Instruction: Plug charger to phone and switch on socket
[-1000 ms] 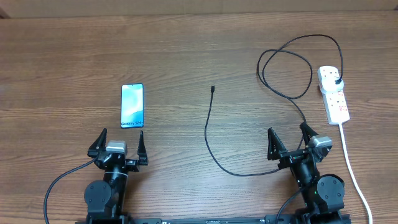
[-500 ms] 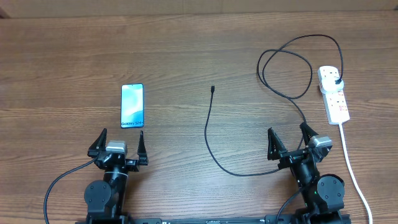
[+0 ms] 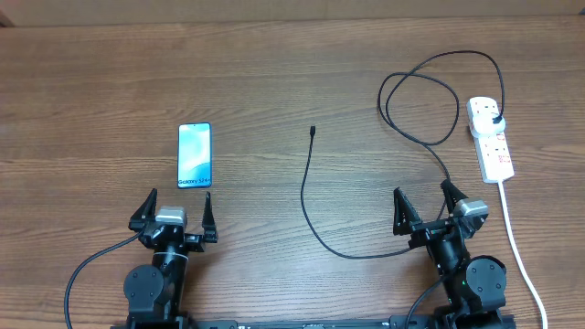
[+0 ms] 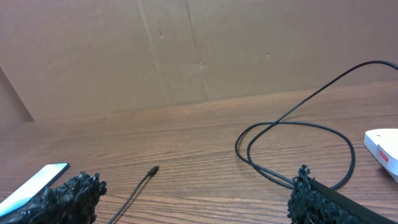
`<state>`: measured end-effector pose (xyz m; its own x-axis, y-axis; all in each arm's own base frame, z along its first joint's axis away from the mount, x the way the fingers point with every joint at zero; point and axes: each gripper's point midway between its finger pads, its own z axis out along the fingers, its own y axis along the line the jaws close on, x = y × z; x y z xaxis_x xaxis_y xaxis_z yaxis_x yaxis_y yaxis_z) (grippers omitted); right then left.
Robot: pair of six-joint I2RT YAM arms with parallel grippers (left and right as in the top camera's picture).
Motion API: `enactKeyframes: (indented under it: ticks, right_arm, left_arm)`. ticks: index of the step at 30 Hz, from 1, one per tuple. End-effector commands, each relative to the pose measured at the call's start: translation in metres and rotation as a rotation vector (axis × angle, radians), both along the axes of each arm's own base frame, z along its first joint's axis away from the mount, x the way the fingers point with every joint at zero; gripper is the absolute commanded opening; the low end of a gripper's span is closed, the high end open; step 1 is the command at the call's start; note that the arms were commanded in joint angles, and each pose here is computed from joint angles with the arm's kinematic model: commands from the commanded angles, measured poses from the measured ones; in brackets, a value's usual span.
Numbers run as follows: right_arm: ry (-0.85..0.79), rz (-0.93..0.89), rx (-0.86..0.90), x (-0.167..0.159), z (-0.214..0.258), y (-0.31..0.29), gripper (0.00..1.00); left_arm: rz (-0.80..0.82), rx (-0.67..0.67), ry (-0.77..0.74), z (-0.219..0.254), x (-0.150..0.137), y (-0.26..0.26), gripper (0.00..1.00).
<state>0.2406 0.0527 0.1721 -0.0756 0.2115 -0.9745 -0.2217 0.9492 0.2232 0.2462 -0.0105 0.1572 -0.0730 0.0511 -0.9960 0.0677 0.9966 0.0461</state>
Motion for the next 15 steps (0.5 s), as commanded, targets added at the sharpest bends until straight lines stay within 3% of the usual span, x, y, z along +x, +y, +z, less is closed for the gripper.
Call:
enactKeyframes:
  ticks: [1, 15]
  right_arm:
    - [-0.003, -0.003, 0.003, 0.0003, -0.0018, -0.0008, 1.0]
    - [-0.003, -0.003, 0.003, 0.0003, -0.0018, -0.0008, 1.0]
  left_arm:
    - [-0.008, -0.014, -0.004, 0.0, -0.0004, -0.002, 0.99]
    - [-0.012, -0.015, -0.005, 0.0002, -0.0004, -0.0026, 1.0]
